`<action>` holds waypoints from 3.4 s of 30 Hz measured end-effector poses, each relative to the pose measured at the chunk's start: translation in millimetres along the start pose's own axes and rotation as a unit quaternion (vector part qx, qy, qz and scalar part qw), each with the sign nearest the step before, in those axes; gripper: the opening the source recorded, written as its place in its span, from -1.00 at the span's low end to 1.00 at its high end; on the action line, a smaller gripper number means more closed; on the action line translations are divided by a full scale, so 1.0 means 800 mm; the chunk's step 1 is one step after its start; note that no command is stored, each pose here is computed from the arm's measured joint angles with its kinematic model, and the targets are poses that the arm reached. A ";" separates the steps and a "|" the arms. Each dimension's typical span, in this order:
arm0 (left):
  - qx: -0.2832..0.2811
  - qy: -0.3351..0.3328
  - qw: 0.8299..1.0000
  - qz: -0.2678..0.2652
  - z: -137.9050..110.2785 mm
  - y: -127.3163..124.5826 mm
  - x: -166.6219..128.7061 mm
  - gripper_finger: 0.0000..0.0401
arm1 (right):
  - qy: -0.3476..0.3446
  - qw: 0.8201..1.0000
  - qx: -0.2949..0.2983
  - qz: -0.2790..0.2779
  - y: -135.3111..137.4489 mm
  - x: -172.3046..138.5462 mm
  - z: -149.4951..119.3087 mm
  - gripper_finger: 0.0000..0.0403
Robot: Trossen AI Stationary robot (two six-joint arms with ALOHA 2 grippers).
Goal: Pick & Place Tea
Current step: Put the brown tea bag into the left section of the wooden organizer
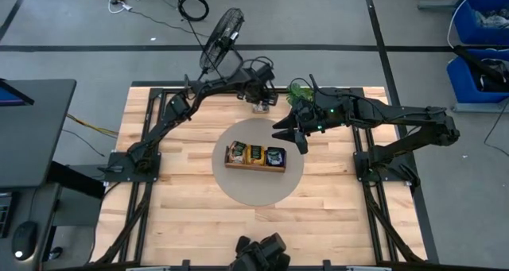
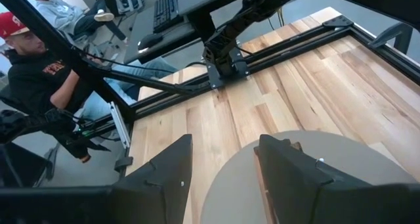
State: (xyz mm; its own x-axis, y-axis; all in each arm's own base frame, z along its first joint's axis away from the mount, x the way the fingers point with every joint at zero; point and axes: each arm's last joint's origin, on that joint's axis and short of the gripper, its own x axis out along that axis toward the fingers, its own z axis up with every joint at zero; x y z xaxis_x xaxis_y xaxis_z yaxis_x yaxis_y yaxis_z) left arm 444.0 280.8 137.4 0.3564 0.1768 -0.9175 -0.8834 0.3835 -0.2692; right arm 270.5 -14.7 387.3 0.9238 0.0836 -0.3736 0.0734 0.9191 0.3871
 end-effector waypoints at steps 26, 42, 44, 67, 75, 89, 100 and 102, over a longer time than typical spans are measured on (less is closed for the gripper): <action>-0.064 0.027 0.991 -0.116 0.035 0.027 -0.007 -0.95 | 0.000 1.000 -0.005 0.000 0.000 0.000 0.000 -0.10; 0.281 0.058 0.958 -0.024 0.028 0.050 -0.082 -0.33 | -0.011 1.000 -0.010 0.004 0.001 0.000 0.003 -0.10; 0.418 0.066 0.906 -0.002 0.024 0.049 -0.089 -0.18 | -0.011 1.000 -0.007 0.004 0.001 0.000 0.003 -0.10; 0.834 0.022 0.541 -0.105 0.024 0.053 -0.063 -0.09 | -0.033 0.999 0.035 0.013 0.003 0.000 0.008 -0.10; 0.873 0.000 0.466 -0.142 0.020 0.050 -0.063 -0.09 | -0.023 1.000 0.016 0.012 0.002 0.000 0.006 -0.10; 0.854 -0.005 0.504 -0.129 0.006 0.040 -0.036 0.24 | 0.029 0.999 -0.021 0.029 0.001 0.000 -0.005 -0.10; 0.806 -0.007 0.576 -0.133 0.014 0.057 -0.022 0.63 | 0.027 0.999 -0.030 0.029 -0.001 -0.001 -0.004 -0.10; 0.800 0.000 0.583 -0.141 0.015 0.064 -0.020 0.59 | 0.027 0.999 -0.030 0.027 -0.002 -0.001 -0.004 -0.10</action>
State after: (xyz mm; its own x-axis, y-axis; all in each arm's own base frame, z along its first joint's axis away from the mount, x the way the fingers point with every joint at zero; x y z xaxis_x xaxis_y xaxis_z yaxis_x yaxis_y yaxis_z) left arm 396.8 308.8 141.7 0.4185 -0.0984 -0.9029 0.6247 0.7528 0.2075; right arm 268.8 -15.0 384.5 0.9044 0.1532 -0.3982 -0.0004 0.9337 0.3582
